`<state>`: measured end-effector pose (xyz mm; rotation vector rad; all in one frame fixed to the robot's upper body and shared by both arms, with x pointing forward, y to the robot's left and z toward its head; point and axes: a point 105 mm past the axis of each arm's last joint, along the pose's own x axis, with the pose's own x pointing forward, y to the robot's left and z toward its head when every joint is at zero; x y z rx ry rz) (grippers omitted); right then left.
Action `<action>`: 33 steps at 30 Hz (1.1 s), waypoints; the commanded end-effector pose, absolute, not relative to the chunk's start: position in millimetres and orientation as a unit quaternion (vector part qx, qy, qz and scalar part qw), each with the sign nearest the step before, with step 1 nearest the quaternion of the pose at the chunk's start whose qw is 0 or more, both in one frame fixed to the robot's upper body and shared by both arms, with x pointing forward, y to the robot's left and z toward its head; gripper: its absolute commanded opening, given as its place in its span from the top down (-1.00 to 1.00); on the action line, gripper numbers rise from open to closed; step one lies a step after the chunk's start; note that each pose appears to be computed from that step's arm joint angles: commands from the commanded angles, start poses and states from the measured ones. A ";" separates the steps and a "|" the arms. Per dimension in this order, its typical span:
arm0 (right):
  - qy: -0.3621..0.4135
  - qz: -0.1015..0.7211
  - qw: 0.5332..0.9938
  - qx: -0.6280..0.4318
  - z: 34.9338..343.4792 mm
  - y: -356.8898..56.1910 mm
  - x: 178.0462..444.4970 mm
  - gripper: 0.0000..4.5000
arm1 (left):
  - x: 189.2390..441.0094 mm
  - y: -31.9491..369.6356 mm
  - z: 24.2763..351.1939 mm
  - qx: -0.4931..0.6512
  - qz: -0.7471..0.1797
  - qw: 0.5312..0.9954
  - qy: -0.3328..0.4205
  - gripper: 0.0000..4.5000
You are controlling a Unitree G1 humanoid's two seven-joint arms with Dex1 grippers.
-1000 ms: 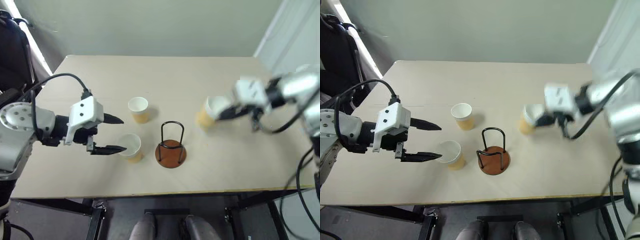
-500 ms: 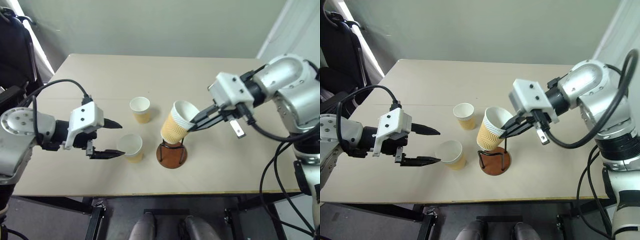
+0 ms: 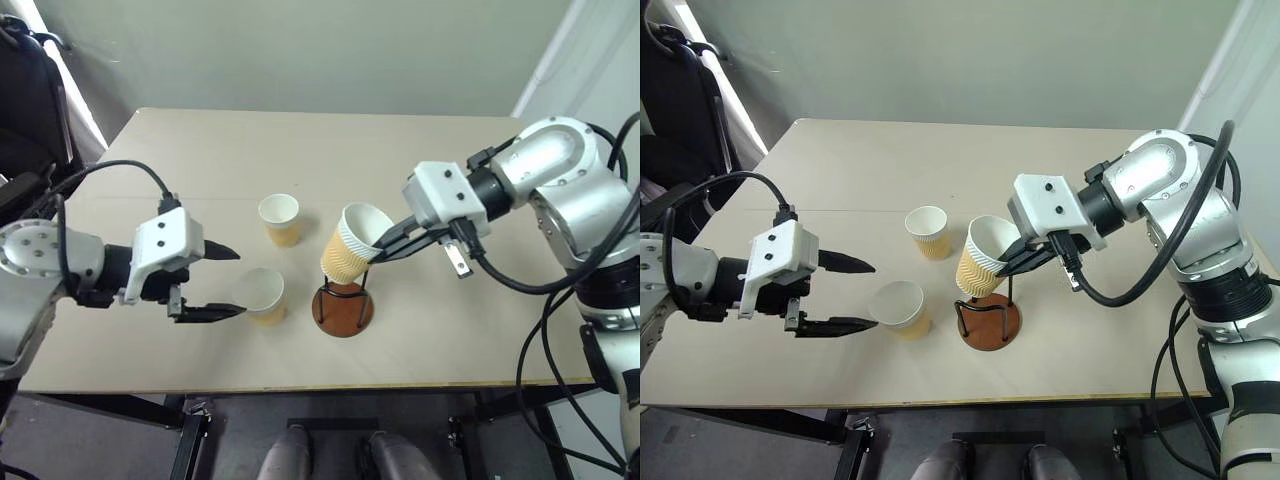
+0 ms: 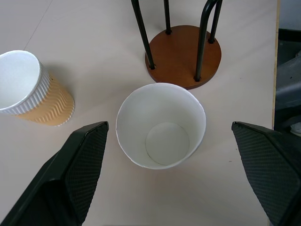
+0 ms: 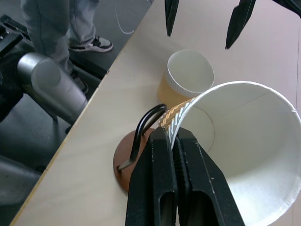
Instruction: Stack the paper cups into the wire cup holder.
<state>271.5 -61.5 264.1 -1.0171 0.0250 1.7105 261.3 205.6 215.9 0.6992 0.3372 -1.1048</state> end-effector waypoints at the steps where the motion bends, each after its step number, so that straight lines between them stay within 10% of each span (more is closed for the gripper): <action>1: 0.001 0.722 0.526 -0.449 264.8 -62.5 265.7 0.99 | 258.2 206.5 228.5 0.341 -0.502 0.782 0.140 -1.00; 15: 0.012 0.699 0.565 -0.439 265.8 -70.7 278.9 -0.99 | 258.8 192.4 228.7 0.357 -0.542 0.749 0.132 -1.00; 22: 0.004 0.722 0.653 -0.227 290.4 -136.8 256.3 -0.99 | 244.0 177.4 206.3 0.385 -0.617 0.666 0.165 -1.00; 33: -0.006 0.626 0.753 -0.203 297.9 -166.2 245.0 -0.99 | 263.9 180.4 174.4 0.437 -0.628 0.615 0.188 -1.00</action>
